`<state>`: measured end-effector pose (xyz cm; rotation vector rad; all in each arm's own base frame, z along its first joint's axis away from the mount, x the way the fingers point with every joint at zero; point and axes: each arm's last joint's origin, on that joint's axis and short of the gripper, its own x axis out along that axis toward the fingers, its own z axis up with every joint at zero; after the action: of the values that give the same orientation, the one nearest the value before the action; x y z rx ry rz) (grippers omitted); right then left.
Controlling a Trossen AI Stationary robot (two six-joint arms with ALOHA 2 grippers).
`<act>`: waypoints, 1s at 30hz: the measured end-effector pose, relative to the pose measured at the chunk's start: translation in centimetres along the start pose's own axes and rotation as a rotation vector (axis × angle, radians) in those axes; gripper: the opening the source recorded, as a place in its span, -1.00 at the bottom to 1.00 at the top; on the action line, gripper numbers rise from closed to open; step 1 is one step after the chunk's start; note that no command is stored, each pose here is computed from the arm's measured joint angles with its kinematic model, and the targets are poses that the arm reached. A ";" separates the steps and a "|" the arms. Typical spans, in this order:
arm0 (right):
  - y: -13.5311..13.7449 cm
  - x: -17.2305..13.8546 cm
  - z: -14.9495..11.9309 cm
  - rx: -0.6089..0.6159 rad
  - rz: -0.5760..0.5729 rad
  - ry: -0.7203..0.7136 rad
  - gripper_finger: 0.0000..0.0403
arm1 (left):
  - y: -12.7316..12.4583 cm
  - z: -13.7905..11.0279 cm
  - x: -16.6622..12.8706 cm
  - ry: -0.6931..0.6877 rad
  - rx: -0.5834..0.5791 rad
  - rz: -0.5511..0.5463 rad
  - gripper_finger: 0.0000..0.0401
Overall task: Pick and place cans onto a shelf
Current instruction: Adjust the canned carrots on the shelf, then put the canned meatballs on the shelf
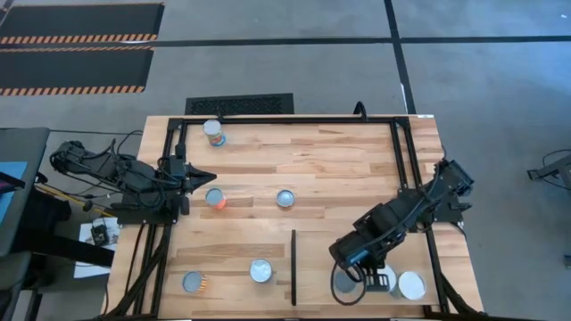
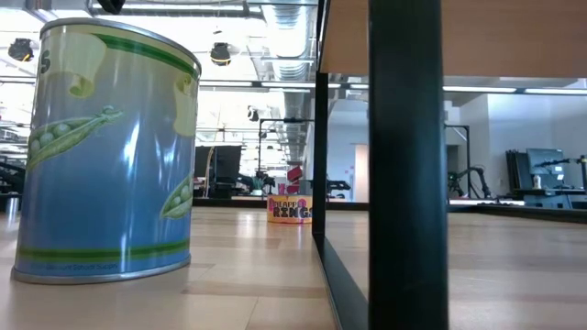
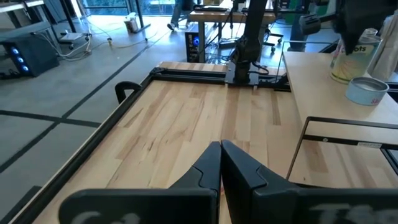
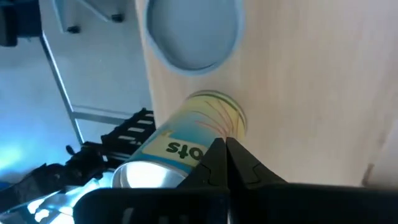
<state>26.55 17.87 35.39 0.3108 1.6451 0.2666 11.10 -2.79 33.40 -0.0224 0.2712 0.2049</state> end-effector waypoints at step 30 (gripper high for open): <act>-6.1 -4.9 4.2 -0.086 0.119 -0.845 -1.00 | 1.6 -1.3 3.9 0.237 -0.151 0.085 -1.00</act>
<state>30.92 10.43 37.36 0.3889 0.7823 0.2470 14.11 -0.48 31.10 -0.1862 0.4927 0.3076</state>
